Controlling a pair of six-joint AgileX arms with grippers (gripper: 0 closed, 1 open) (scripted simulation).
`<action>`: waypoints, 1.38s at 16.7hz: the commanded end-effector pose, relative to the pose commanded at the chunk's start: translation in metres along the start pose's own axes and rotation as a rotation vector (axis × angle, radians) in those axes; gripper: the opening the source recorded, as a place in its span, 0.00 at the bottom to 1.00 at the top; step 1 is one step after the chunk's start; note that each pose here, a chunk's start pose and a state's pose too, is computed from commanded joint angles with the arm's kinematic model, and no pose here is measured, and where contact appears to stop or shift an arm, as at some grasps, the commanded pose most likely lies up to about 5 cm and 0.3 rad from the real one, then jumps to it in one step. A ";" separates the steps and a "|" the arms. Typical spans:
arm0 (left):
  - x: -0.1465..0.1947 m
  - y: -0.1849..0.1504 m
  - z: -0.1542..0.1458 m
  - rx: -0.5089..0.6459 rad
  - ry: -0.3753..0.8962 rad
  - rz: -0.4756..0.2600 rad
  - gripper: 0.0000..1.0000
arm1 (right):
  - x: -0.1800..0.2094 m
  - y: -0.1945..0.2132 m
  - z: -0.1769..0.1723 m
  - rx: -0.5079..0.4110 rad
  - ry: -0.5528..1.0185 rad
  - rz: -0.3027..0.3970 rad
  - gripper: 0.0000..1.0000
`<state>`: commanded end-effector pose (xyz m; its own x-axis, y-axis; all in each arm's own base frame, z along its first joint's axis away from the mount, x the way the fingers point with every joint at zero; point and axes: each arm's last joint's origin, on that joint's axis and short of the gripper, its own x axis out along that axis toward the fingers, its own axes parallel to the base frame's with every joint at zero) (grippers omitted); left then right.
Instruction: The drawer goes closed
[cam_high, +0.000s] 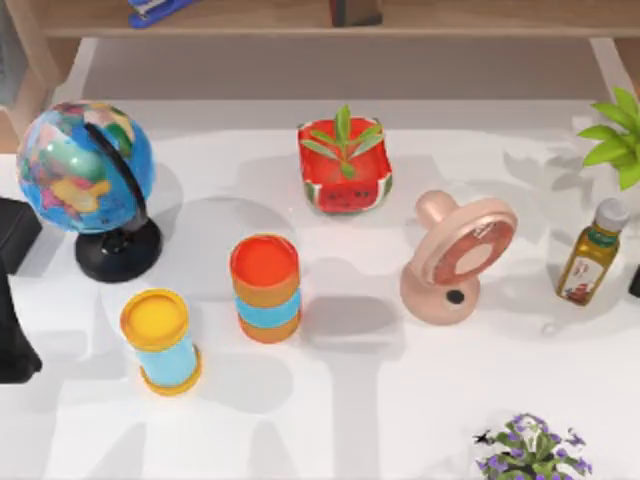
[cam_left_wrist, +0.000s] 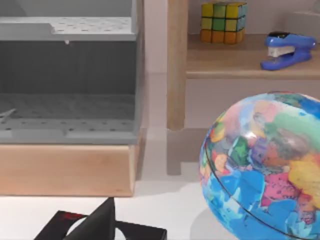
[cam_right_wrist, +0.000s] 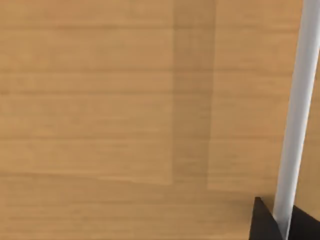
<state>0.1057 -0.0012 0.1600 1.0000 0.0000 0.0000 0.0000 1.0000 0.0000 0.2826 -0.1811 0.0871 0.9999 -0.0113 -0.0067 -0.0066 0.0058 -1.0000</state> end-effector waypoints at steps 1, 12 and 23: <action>0.000 0.000 0.000 0.000 0.000 0.000 1.00 | 0.009 0.000 0.000 0.000 0.000 -0.001 0.00; 0.000 0.000 0.000 0.000 0.000 0.000 1.00 | 0.046 0.000 -0.001 0.000 0.005 0.003 0.00; 0.000 0.000 0.000 0.000 0.000 0.000 1.00 | 0.093 -0.001 -0.002 0.004 0.011 0.002 0.00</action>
<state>0.1057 -0.0012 0.1600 1.0000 0.0000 0.0000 0.0000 1.0000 0.0000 0.3757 -0.1836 0.0878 0.9997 -0.0227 -0.0092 -0.0090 0.0096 -0.9999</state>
